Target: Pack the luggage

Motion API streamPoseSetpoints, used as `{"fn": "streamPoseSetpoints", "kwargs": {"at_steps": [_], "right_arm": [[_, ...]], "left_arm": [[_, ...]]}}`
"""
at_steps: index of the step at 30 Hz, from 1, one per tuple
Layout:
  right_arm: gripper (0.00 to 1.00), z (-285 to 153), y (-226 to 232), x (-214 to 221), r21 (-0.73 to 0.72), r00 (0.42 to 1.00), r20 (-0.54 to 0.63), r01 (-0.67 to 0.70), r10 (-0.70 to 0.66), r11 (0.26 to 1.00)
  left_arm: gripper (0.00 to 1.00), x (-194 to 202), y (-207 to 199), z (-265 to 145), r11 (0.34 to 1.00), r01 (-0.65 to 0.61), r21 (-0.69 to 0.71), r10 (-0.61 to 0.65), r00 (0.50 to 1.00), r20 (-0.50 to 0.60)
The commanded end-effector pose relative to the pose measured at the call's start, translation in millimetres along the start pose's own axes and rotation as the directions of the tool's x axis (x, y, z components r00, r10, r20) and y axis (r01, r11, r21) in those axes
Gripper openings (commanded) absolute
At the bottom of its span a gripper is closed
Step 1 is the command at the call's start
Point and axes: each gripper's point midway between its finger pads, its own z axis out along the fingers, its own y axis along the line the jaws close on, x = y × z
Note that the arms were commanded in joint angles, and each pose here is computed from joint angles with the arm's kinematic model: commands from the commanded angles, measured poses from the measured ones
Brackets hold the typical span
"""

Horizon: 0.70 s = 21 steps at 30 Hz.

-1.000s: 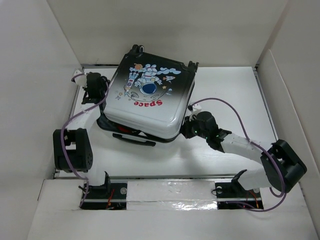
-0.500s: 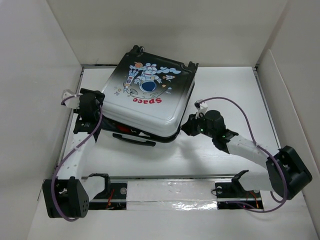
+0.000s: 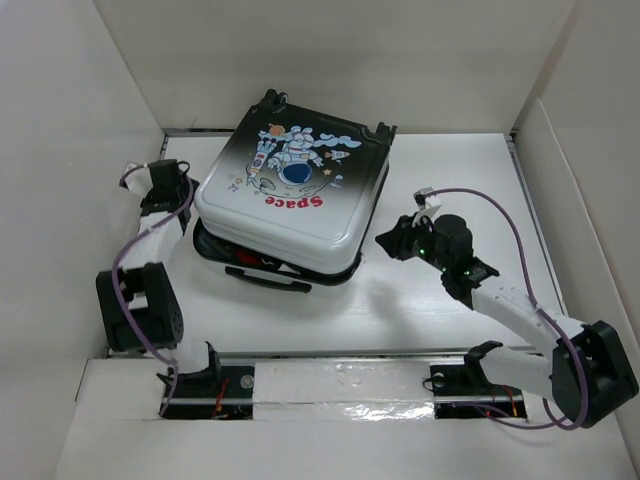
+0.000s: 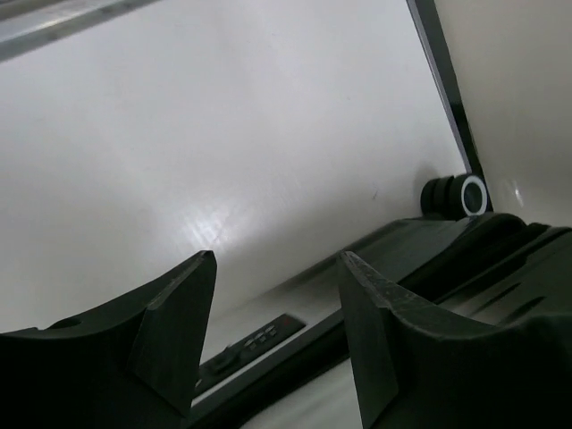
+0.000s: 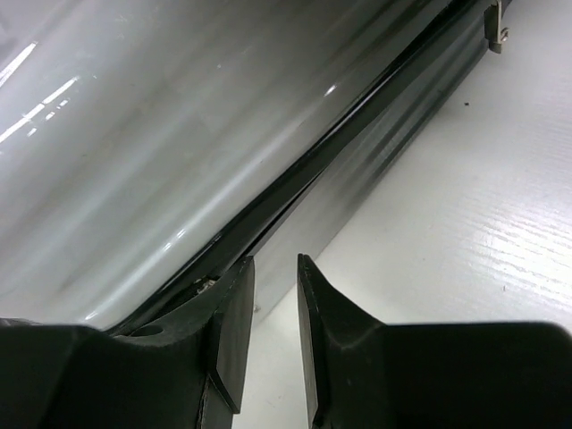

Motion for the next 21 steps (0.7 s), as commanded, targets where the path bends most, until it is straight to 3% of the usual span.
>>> {"fn": "streamPoseSetpoints", "kwargs": {"at_steps": [1,9,13,17,21], "right_arm": [[0.32,4.3,3.6,-23.9,0.003,0.999,0.044,0.010,-0.010,1.000],[0.32,25.7,4.1,-35.5,-0.014,1.000,0.026,0.015,-0.015,1.000],[0.32,31.7,14.5,-35.6,-0.038,0.999,0.023,0.032,-0.031,0.999],[0.32,34.6,27.8,-33.8,-0.066,0.999,0.014,0.047,-0.047,0.997],[0.32,36.9,40.4,-30.8,-0.098,0.998,0.001,0.060,-0.060,0.993]], "left_arm": [[0.53,19.4,-35.4,4.6,0.987,-0.122,0.108,0.134,0.984,-0.114],[0.52,50.8,-66.5,-8.0,0.951,-0.139,0.275,0.208,0.948,-0.240],[0.52,55.1,-98.5,-47.2,0.896,-0.090,0.434,0.215,0.944,-0.249],[0.51,41.2,-129.6,-111.8,0.821,-0.052,0.569,0.213,0.952,-0.220],[0.52,25.2,-135.7,-156.4,0.777,-0.037,0.628,0.198,0.962,-0.188]]}}
